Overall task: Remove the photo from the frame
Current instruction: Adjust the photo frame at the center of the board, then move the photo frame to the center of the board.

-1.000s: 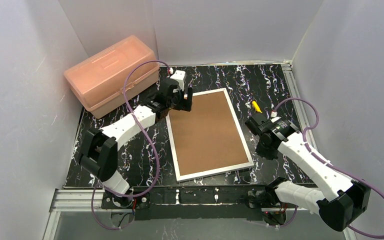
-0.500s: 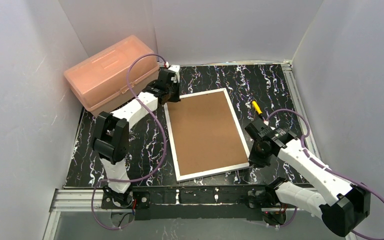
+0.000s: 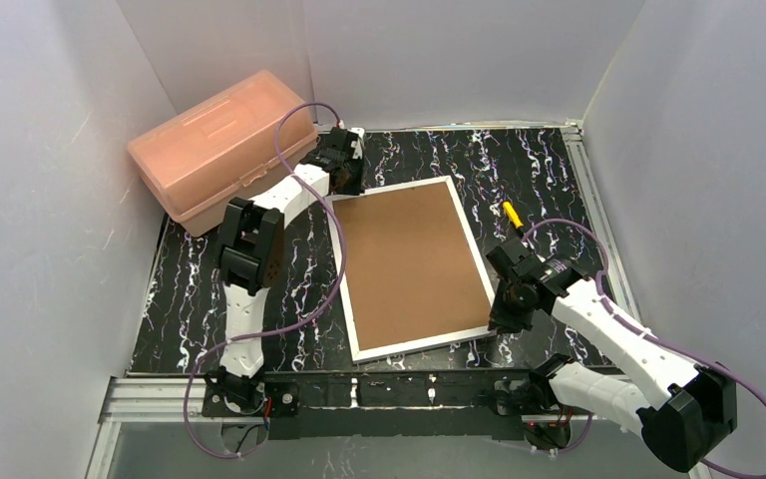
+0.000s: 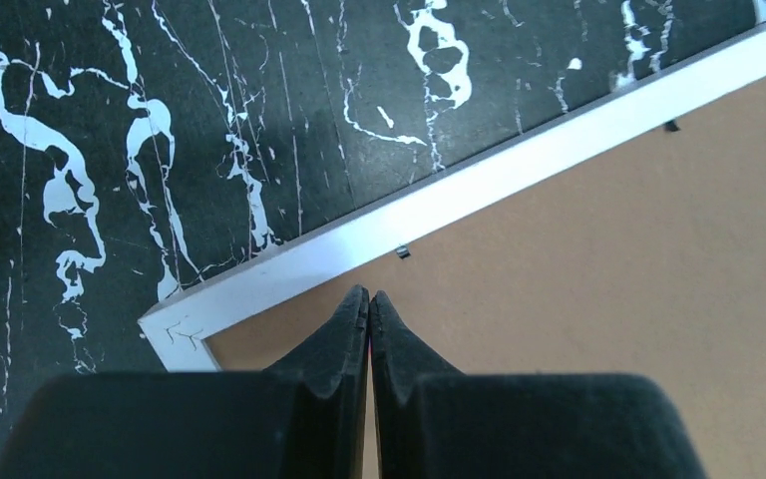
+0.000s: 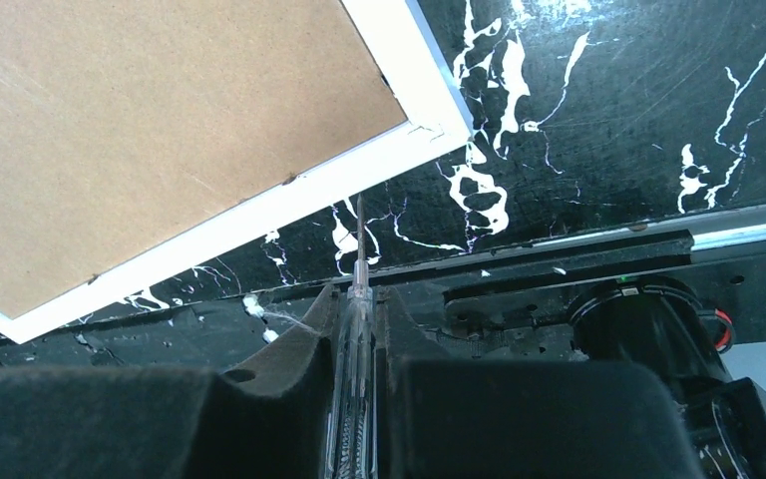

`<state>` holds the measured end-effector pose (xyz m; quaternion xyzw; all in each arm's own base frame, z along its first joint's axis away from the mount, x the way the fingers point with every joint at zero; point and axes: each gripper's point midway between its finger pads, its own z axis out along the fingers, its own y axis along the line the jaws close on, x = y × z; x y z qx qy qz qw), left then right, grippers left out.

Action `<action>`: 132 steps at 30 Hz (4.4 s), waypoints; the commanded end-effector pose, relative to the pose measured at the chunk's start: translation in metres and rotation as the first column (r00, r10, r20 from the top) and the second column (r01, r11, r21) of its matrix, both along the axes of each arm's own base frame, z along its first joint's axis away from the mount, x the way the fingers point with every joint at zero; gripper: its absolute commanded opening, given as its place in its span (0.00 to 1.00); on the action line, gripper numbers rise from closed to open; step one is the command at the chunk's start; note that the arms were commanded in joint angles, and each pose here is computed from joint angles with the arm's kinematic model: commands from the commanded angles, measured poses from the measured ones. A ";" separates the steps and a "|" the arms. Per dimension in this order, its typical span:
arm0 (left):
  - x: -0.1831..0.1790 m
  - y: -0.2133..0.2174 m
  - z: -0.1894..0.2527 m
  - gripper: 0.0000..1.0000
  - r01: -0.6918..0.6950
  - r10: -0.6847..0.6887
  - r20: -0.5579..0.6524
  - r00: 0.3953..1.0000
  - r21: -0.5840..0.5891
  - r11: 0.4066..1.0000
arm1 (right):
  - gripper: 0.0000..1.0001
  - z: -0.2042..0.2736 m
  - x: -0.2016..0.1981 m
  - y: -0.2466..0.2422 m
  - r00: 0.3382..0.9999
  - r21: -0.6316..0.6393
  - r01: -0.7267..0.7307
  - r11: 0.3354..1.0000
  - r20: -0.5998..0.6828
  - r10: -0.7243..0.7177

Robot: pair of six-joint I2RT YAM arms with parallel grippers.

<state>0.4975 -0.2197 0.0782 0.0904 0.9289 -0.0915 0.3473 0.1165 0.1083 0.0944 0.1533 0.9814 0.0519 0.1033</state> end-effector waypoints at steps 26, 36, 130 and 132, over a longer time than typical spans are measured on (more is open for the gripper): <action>0.037 0.021 -0.043 0.00 -0.148 0.152 -0.075 0.986 0.054 0.987 | 0.01 0.013 0.042 0.003 0.992 -0.071 -0.032 0.997 0.121 0.040; -0.007 0.055 -0.043 0.00 -0.230 0.242 -0.138 0.960 0.098 0.968 | 0.01 0.017 0.074 0.015 0.980 -0.088 -0.059 0.994 0.184 0.074; -0.253 0.124 -0.077 0.00 -0.862 0.683 -0.580 0.444 -0.067 0.503 | 0.01 0.114 0.171 0.133 0.685 0.355 -0.609 0.709 0.686 0.245; -0.259 0.117 -0.079 0.00 -0.857 0.675 -0.586 0.449 -0.067 0.511 | 0.01 0.106 0.166 0.142 0.698 0.402 -0.625 0.670 0.672 0.248</action>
